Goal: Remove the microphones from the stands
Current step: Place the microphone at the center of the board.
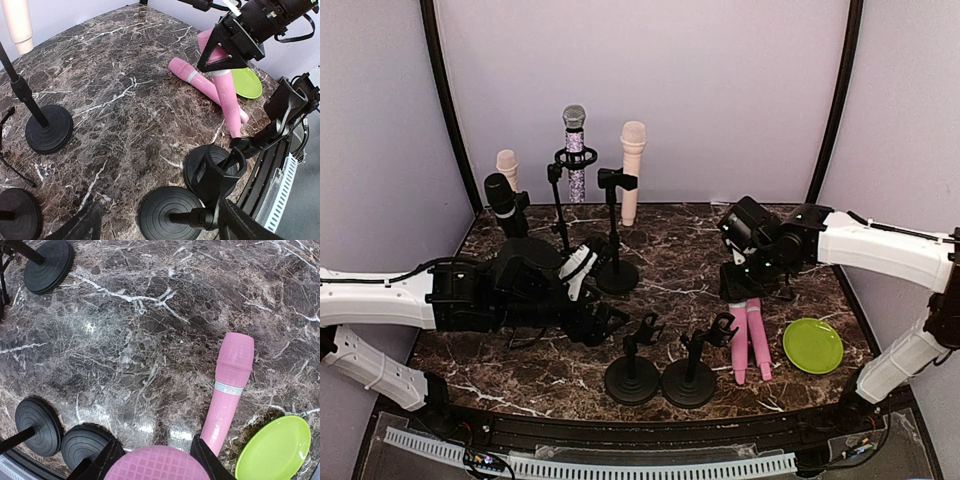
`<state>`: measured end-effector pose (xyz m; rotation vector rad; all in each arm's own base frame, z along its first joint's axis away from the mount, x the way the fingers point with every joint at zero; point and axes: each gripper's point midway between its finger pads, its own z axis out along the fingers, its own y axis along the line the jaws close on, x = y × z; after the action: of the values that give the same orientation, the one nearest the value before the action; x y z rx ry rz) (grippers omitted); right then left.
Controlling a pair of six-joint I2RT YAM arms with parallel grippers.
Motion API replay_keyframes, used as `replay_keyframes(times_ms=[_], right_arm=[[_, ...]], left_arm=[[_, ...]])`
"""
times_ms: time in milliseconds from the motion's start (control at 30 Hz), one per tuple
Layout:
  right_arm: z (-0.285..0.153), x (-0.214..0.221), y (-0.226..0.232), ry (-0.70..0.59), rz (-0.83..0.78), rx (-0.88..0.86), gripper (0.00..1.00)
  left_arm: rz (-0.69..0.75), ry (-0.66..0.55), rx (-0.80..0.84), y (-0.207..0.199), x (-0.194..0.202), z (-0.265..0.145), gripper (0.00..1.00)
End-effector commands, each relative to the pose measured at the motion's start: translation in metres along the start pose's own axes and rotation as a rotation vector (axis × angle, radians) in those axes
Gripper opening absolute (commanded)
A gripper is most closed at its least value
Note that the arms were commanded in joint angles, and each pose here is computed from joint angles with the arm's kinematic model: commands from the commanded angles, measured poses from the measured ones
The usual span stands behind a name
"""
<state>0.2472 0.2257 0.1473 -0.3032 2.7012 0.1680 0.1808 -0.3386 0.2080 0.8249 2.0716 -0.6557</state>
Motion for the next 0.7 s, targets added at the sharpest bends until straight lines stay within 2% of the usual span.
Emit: replay_keyframes(times_ms=[0,233,400,667], right_arm=[[0.027,-0.025,0.004,-0.071,0.015,0.05,0.39],[0.063,-0.039,0.007,-0.101,0.035,0.098,0.4],[0.091,-0.037,0.007,-0.075,0.031,0.126,0.41],[0.112,-0.046,0.0,-0.067,0.04,0.175,0.43]], left_arm=[[-0.031,-0.01,-0.006,0.004,0.002,-0.007,0.82],[-0.049,-0.018,-0.022,0.01,0.005,-0.016,0.82],[-0.064,-0.03,-0.028,0.013,0.008,-0.023,0.82],[-0.077,-0.035,-0.034,0.017,0.011,-0.03,0.82]])
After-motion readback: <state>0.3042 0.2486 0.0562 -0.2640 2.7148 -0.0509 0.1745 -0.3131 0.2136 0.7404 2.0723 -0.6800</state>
